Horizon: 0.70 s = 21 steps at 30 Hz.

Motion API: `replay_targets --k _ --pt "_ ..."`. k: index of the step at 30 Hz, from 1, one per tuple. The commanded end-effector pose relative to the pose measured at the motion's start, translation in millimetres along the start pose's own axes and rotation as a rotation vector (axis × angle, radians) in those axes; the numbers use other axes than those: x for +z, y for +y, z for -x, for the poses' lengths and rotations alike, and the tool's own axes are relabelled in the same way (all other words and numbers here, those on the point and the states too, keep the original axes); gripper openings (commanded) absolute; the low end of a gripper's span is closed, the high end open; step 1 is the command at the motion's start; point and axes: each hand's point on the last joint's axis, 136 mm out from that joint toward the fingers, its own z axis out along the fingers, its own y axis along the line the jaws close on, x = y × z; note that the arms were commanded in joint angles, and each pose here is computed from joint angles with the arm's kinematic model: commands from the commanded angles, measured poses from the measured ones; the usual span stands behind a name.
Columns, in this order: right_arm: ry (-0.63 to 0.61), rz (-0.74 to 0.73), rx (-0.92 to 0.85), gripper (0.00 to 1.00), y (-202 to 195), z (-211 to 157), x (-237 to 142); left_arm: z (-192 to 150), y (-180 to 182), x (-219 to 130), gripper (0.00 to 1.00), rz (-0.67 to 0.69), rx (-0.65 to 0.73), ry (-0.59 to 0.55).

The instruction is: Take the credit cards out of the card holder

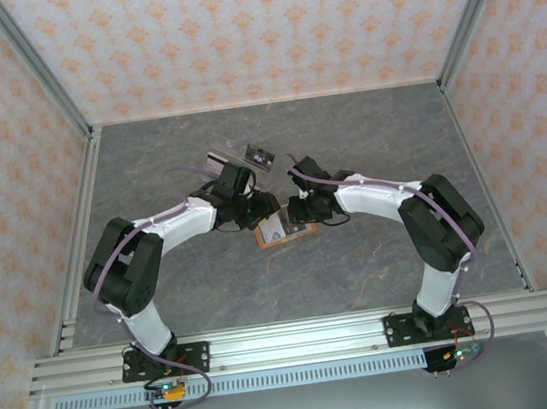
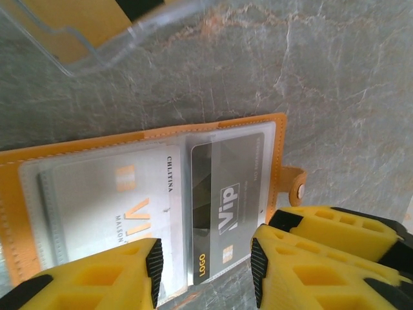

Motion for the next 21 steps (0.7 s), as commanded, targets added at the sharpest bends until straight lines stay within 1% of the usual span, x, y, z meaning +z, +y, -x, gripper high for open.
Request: replay_targets --k 1,5,11,17,21 --pt "0.003 -0.047 0.009 0.35 -8 1 5 -2 -12 7 0.42 -0.049 0.003 0.016" --pt "0.023 -0.053 0.004 0.36 -9 -2 11 -4 -15 14 0.40 -0.064 0.000 0.029" --pt "0.051 -0.054 0.009 0.35 -11 -7 18 -6 -7 21 0.37 -0.045 -0.016 0.035" --pt "0.068 -0.055 0.012 0.27 -12 -10 21 -8 -2 27 0.33 -0.038 -0.021 0.042" --pt "0.075 -0.062 0.017 0.26 -14 -12 23 -9 0 29 0.30 -0.036 -0.015 0.045"
